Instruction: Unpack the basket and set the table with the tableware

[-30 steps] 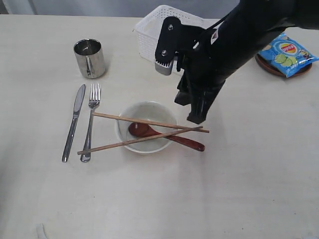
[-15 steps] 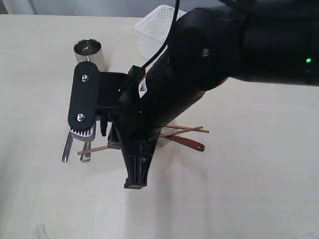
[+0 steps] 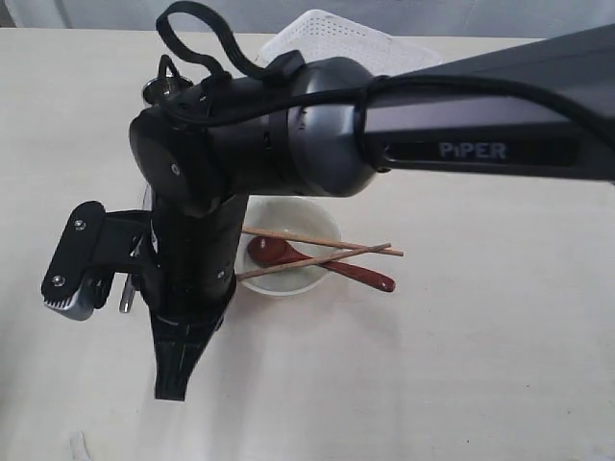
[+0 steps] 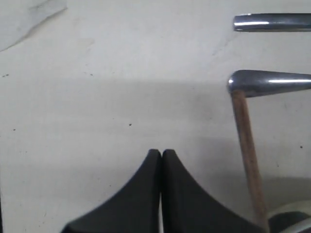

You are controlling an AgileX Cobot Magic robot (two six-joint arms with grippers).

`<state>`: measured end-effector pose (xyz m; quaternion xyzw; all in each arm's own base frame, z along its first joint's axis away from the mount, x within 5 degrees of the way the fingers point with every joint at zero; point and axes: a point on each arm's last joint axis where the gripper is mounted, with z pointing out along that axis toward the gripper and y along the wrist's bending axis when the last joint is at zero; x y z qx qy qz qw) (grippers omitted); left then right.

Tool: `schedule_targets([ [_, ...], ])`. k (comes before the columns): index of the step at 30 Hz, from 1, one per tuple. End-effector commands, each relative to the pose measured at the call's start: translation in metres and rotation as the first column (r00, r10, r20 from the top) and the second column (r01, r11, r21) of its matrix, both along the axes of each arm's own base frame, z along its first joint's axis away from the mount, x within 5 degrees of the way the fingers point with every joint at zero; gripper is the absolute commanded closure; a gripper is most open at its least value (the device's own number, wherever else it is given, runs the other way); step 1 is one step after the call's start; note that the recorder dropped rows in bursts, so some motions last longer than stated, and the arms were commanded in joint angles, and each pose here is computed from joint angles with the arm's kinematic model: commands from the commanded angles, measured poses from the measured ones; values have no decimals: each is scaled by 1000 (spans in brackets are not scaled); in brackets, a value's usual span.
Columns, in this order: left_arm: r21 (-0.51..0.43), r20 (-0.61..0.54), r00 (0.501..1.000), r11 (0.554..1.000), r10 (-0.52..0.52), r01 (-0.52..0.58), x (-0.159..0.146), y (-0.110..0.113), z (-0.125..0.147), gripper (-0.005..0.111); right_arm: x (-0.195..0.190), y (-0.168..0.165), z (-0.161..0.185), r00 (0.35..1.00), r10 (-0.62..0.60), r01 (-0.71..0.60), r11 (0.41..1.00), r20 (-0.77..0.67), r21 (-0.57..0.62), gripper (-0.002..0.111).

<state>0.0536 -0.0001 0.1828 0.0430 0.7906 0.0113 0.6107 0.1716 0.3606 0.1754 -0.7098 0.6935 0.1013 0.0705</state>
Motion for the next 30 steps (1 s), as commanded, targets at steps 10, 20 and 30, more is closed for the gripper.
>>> schedule_targets([
  [10,1,0,1000,1000,-4,4,0,0,-1,107,18,13,-6,981,-146,137,987,126,82,109],
  [20,1,0,1000,1000,-4,4,0,0,-1,107,31,10,-5,943,-198,184,980,267,79,109],
  [30,1,0,1000,1000,-4,4,0,0,-1,107,32,11,0,938,-223,202,974,265,102,109],
])
